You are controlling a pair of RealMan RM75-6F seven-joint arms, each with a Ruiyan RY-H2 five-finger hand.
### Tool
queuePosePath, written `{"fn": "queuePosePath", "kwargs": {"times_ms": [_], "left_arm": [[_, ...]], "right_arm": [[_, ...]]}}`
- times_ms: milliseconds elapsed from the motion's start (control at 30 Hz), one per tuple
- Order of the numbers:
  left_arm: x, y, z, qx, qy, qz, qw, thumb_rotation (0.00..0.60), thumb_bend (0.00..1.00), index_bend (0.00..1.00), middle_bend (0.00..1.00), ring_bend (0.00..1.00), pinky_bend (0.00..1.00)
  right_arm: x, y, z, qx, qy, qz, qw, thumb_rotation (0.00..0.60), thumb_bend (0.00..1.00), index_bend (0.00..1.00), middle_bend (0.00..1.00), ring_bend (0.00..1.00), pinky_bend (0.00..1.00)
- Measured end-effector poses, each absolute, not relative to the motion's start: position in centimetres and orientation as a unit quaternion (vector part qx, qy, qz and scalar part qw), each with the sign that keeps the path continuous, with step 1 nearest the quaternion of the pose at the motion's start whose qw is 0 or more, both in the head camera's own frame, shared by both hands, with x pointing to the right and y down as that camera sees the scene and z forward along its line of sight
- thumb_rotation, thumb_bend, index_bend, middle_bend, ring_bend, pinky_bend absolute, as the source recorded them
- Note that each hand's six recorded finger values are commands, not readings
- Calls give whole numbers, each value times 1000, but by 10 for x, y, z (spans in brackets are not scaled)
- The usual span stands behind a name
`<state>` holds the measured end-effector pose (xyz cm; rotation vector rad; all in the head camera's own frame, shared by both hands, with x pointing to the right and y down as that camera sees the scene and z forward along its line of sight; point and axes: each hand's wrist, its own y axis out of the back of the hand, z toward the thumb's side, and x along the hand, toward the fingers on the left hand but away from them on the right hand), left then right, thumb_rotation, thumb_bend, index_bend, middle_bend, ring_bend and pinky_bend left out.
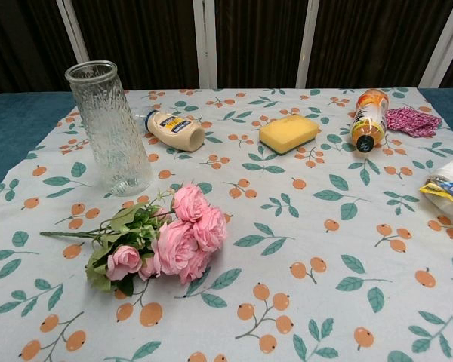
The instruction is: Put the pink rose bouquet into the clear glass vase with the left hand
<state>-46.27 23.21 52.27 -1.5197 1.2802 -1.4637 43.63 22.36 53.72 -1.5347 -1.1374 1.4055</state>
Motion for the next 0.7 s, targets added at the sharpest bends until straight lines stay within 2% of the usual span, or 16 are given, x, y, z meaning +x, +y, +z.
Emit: {"fn": "queuePosePath", "kwargs": {"times_ms": [167, 333, 700], "left_arm": [[-462, 232, 525, -583, 486, -561, 330, 600, 187, 138, 146, 0, 0], [-457, 233, 525, -589, 481, -557, 334, 600, 137, 135, 144, 0, 0], [-451, 233, 531, -607, 470, -549, 331, 600, 90, 116, 112, 0, 0]], "right_arm": [[437, 224, 539, -601, -442, 552, 373, 600, 221, 0, 0, 41, 53], [435, 224, 539, -603, -440, 551, 373, 600, 221, 0, 0, 41, 53], [436, 226, 542, -605, -436, 559, 363, 600, 221, 0, 0, 41, 53]]}}
